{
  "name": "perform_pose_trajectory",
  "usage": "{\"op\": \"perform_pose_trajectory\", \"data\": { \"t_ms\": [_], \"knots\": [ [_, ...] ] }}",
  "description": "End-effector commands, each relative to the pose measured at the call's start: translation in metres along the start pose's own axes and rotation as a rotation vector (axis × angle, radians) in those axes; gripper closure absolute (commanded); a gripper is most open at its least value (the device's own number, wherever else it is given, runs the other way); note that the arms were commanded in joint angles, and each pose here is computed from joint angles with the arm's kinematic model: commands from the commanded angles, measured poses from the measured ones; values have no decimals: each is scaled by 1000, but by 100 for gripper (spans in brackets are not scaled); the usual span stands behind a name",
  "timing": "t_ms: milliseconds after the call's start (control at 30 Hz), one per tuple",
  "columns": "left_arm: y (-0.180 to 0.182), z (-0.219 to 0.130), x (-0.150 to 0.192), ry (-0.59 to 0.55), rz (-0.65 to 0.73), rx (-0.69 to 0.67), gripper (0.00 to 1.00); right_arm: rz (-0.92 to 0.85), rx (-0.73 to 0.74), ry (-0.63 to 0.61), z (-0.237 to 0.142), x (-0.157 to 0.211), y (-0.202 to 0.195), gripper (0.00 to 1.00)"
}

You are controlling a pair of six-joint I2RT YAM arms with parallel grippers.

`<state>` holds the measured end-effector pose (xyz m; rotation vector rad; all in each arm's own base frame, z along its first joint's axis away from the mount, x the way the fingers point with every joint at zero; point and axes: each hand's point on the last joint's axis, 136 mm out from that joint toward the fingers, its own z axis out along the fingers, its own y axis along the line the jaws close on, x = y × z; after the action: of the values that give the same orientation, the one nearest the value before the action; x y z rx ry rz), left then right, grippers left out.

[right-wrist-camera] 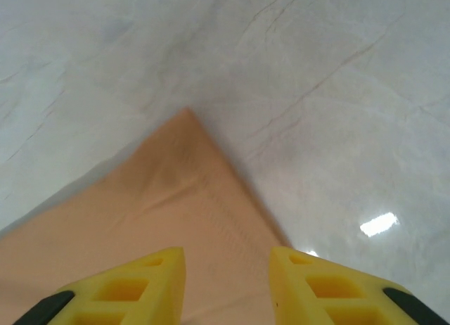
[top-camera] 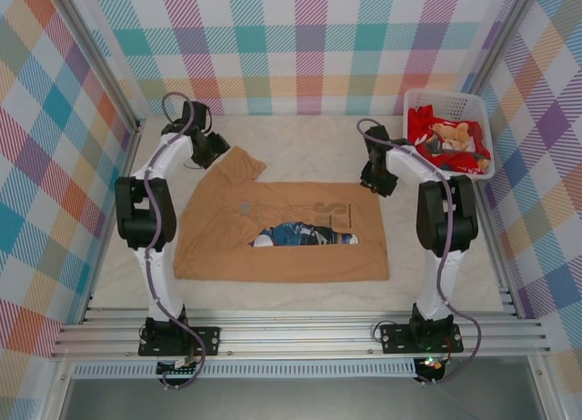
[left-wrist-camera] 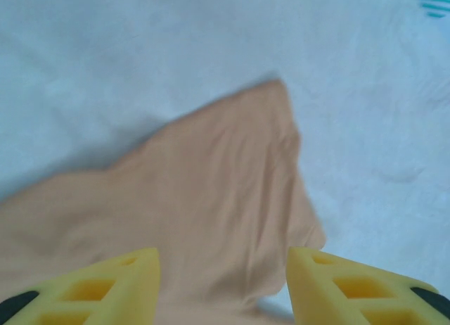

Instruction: Fold and stack the t-shirts

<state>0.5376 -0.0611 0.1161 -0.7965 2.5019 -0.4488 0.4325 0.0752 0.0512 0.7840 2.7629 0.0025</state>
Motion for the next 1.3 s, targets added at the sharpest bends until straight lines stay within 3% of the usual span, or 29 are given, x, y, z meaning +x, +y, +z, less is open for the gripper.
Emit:
{"op": "perform_pose_trajectory", "data": {
  "t_ms": [0,267,533,700,967,1267],
  "knots": [
    [-36,10,-21,-59,78,124,48,14,-24,-20,2,-19,7,63],
    [-48,50,-31,-72,131,134,47,9,-44,18,24,-27,18,63],
    [-40,71,-29,-81,126,43,46,7,13,87,41,-19,13,65],
    [-42,77,-28,-84,139,14,46,-8,43,94,45,-18,9,74],
    [-39,89,-38,-118,160,-44,46,-19,19,106,40,-18,16,97],
    [-31,113,-43,-161,229,-145,47,-18,-18,119,32,-14,23,100]
  ]
}}
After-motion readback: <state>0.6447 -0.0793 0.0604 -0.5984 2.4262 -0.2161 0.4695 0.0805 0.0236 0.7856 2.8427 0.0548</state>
